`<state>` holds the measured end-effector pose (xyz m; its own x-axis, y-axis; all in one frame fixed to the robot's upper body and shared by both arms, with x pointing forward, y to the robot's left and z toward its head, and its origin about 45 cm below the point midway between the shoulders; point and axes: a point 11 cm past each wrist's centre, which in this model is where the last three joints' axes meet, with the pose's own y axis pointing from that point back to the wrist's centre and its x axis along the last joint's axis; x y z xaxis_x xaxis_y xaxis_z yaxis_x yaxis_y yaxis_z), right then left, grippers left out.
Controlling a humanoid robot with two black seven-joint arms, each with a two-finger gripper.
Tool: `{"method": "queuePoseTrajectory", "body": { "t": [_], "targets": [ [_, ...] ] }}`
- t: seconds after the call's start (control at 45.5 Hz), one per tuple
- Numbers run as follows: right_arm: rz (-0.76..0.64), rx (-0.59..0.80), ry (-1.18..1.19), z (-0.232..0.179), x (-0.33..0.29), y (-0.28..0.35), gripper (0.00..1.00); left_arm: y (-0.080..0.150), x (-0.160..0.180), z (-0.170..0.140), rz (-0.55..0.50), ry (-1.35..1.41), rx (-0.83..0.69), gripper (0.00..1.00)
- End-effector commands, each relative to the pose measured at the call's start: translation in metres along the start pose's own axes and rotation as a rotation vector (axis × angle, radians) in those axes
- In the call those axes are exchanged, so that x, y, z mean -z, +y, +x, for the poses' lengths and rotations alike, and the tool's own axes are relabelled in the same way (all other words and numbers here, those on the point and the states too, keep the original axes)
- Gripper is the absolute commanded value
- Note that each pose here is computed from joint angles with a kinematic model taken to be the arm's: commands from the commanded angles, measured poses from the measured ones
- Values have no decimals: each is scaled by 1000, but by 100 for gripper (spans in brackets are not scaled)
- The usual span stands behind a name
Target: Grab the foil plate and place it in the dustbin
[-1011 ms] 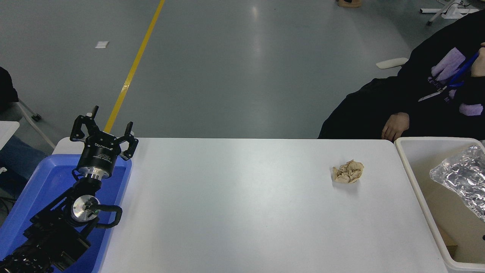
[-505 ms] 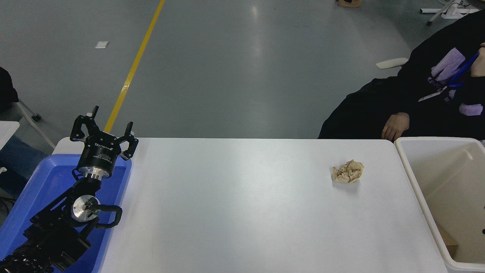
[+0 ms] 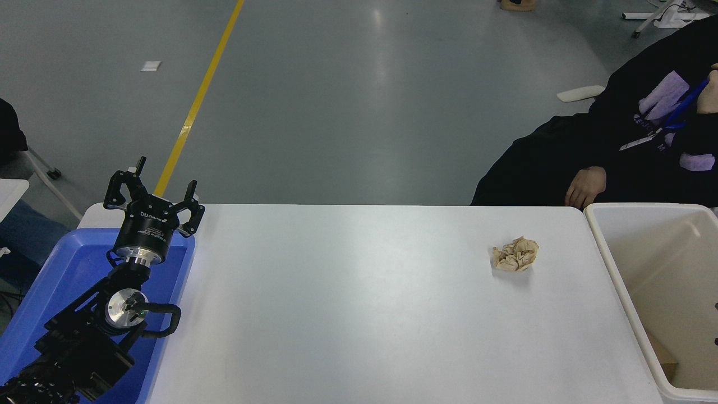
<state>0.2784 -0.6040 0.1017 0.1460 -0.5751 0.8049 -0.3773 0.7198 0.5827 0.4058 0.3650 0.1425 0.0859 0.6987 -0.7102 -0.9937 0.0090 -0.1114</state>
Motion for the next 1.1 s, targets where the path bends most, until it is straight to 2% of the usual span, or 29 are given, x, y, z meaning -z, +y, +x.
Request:
{"method": "queuePoseTrajectory", "body": {
  "t": [0.0,0.088,0.154,0.33,0.44,0.505,0.571,1.077],
  "targets": [
    [5,141,112,6,-1,22,100,-1,0,-1,-1,0,2,98],
    [56,245,307,17,8,63,100,-1,0,-1,-1,0,2,98],
    [105,273,438,29,28,95,100,-1,0,-1,-1,0,2,98],
    [214,409,633,84,89,214,100,0,0,0,0,0,1,98],
    [256,739,886,106,140,324,100,0,0,0,0,0,1,98],
    [376,622,966,119,189,374,100,0,0,0,-2,0,-1,98],
    [434,558,1022,116,214,402,100,1,0,1,1,0,-2,98],
    [478,552,1040,108,224,418,100,1,0,1,-2,0,-2,98]
  ]
}}
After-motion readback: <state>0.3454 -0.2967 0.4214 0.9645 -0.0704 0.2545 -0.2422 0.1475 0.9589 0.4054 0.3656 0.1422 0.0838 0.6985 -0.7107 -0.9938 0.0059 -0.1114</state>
